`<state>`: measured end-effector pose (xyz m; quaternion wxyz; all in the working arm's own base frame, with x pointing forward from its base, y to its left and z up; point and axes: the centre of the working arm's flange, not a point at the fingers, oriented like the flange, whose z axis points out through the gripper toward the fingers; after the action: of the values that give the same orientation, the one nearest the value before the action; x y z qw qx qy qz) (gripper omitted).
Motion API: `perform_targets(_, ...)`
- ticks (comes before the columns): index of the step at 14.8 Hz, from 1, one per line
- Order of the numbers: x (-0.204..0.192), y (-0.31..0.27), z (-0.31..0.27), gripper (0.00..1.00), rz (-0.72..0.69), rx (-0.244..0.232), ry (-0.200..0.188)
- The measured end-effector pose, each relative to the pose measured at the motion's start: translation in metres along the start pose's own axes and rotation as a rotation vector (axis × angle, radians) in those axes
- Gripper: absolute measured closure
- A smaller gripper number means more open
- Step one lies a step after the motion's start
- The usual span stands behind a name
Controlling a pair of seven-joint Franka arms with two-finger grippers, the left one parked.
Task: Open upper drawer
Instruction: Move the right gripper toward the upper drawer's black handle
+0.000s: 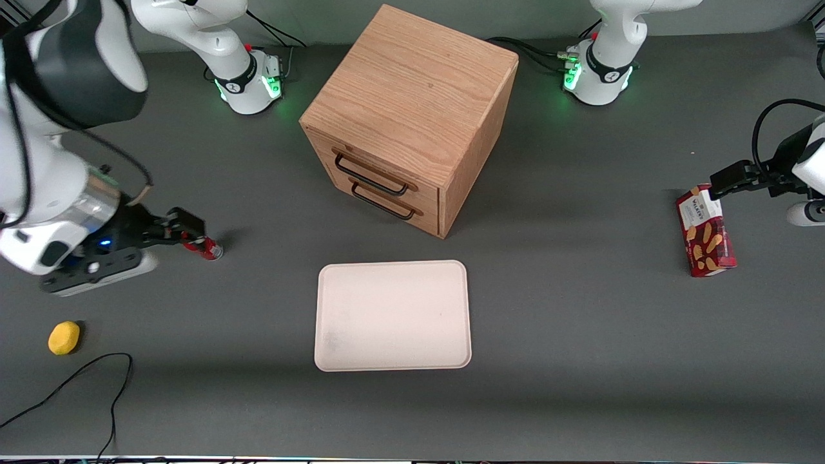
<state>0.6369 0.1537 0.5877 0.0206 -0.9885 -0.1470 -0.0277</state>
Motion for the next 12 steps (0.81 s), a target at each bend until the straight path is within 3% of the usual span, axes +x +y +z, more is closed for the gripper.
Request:
perform_targets(6,0.0,-0.086,0.003,0.0,-0.16,0.008,-0.002)
perform_targets(12,-0.003,-0.155,0.023,0.0,-0.366,0.013,-0.033)
